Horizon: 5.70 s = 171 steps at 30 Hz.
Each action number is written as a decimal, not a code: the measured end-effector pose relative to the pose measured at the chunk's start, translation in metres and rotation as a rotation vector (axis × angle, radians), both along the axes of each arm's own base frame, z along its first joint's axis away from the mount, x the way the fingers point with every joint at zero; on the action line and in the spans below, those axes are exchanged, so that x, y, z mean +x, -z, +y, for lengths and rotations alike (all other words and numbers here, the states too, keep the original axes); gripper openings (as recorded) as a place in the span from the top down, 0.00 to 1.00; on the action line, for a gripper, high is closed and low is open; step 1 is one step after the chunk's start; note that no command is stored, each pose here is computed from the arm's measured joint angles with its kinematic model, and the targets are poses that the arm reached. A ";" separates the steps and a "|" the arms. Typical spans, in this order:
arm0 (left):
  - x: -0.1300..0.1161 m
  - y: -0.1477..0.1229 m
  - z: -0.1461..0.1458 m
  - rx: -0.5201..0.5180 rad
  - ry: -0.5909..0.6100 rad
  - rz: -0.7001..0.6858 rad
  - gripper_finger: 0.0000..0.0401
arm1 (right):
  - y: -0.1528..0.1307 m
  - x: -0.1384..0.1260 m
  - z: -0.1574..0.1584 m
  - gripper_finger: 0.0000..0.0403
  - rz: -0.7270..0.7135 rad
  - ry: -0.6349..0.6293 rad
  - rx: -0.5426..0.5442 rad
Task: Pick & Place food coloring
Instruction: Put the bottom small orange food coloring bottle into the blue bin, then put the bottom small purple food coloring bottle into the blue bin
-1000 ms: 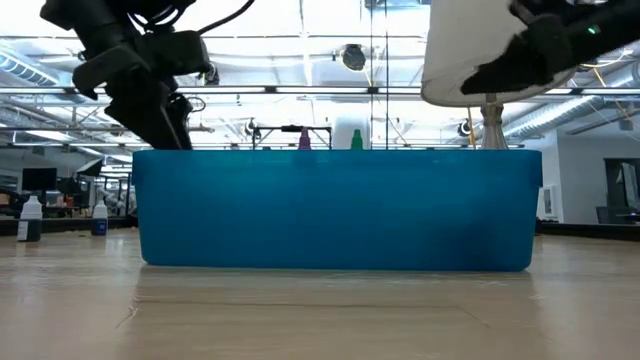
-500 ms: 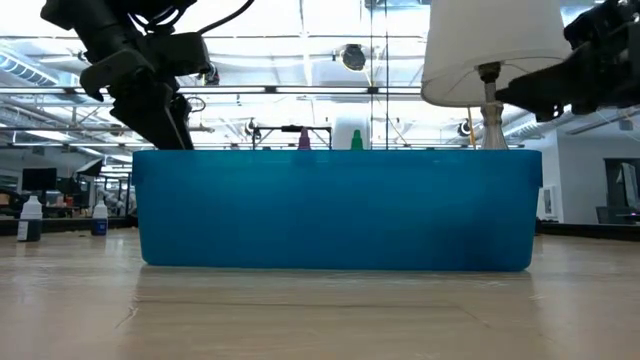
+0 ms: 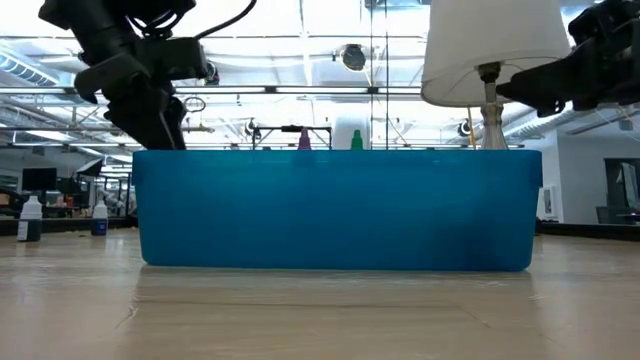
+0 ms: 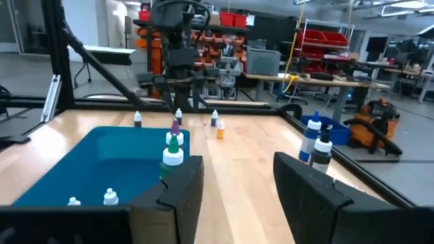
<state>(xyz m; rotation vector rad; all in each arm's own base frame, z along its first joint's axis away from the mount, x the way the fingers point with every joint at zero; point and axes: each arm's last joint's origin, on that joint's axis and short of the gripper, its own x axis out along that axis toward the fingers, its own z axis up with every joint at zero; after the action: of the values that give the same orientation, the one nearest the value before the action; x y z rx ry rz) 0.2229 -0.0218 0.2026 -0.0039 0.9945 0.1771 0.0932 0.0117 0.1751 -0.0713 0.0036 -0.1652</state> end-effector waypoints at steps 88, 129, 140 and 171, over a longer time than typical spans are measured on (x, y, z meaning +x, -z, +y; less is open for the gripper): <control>0.038 0.020 -0.007 0.023 0.085 0.173 0.84 | -0.003 0.001 0.000 0.59 -0.030 0.000 0.008; 0.139 0.047 -0.127 -0.056 0.321 0.305 0.60 | -0.003 0.001 0.000 0.59 -0.030 0.001 0.008; 0.148 0.024 -0.131 -0.069 0.288 0.285 0.47 | -0.003 0.001 0.000 0.59 -0.031 0.001 0.008; -0.018 -0.023 -0.105 -0.257 -0.558 0.465 0.46 | -0.003 0.001 0.000 0.59 -0.031 0.001 0.008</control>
<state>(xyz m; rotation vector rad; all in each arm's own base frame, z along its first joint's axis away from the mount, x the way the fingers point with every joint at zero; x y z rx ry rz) 0.2048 -0.1268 0.2259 -0.4980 1.4595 0.5782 0.0939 0.0119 0.1780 -0.0606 -0.0262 -0.1667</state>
